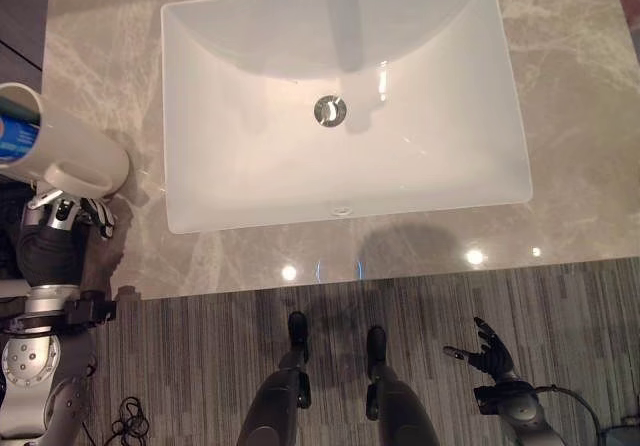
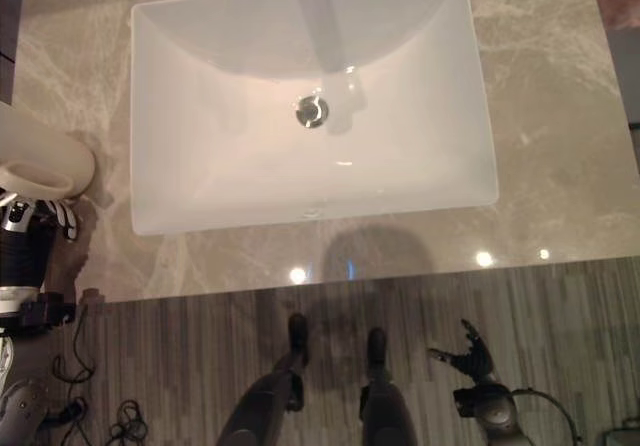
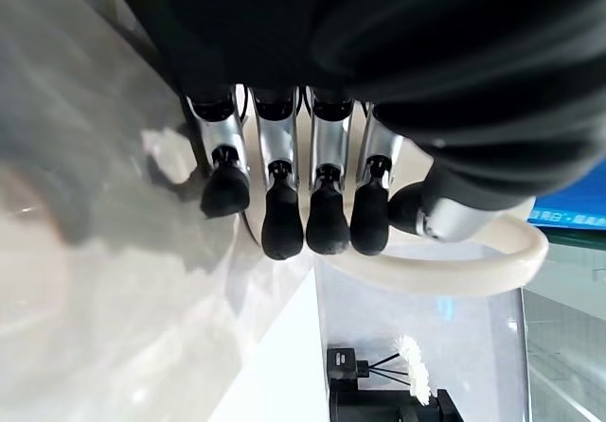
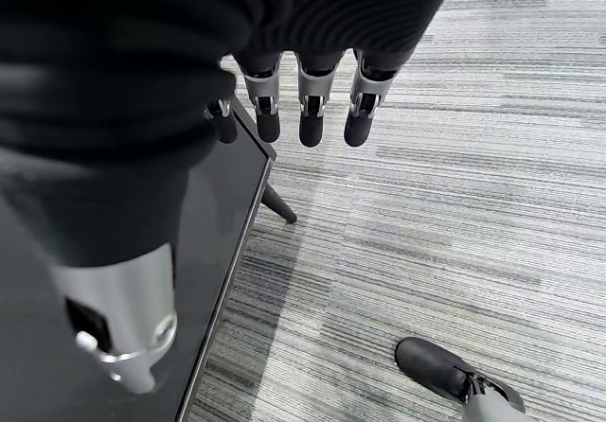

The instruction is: Put brush and paste in cup on sink, flatten towel.

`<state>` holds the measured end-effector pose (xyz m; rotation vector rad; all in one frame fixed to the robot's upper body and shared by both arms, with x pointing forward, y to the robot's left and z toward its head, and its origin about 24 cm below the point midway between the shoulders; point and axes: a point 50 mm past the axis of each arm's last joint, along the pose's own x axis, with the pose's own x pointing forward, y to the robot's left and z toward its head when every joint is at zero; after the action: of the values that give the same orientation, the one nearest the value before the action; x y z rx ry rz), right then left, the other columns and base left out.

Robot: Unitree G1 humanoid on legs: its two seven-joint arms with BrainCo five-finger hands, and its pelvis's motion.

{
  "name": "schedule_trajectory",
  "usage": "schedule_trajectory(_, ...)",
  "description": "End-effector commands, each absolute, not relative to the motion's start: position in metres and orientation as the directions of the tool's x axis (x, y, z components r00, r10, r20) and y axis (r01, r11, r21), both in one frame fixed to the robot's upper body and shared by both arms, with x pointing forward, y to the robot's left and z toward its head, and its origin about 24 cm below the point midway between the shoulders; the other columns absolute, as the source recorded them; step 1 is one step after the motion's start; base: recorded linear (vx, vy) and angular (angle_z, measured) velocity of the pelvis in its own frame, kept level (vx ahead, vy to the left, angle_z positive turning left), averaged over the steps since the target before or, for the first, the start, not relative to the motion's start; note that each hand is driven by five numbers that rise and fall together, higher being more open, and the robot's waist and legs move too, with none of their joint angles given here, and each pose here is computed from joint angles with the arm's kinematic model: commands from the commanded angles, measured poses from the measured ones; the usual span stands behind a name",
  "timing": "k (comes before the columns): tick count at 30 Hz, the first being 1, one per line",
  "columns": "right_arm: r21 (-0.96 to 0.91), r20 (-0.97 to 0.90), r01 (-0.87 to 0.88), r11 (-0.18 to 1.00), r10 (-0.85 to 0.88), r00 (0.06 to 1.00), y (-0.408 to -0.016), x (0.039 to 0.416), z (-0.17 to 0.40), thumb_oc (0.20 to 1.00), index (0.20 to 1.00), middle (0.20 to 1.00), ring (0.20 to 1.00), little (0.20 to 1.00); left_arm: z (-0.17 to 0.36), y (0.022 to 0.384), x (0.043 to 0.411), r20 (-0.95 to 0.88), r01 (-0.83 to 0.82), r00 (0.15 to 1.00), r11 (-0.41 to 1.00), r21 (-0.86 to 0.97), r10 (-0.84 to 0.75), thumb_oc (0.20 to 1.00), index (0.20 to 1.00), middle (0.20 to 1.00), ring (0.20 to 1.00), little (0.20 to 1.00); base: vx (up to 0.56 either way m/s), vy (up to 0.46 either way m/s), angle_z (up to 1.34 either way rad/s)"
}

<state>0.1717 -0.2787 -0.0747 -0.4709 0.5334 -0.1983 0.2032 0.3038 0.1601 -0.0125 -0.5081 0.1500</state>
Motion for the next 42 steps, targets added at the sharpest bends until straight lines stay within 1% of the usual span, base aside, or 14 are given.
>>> schedule_trajectory(1,-0.496,-0.384,0.100,0.863,-0.321,0.866,-0.289,0.181,-0.063,1.000,1.000,1.000,1.000,1.000,0.139,0.311,0.204,0.389,-0.205,0.897,0.977,-0.052,0.209,0.200,0.200,0.200,0.200,0.200,0.00,0.000,0.00)
schedule_trajectory(11,-0.506,-0.410,0.079,0.859,-0.320,0.854,-0.289,0.178,-0.067,1.000,1.000,1.000,1.000,1.000,0.153,0.323,0.206,0.429,-0.252,0.872,0.967,-0.022,0.237,0.200,0.200,0.200,0.200,0.200,0.00,0.000,0.00)
schedule_trajectory(24,-0.516,-0.434,0.039,0.855,-0.300,0.849,-0.287,0.178,-0.071,1.000,1.000,1.000,1.000,1.000,0.194,0.333,0.219,0.519,-0.280,0.831,0.957,0.077,0.201,0.200,0.200,0.200,0.200,0.200,0.00,0.000,0.01)
schedule_trajectory(42,-0.521,-0.448,-0.002,0.854,-0.271,0.852,-0.282,0.182,-0.073,1.000,1.000,1.000,1.000,1.000,0.237,0.344,0.246,0.594,-0.350,0.780,0.925,0.149,0.199,0.200,0.200,0.200,0.200,0.200,0.00,0.001,0.01)
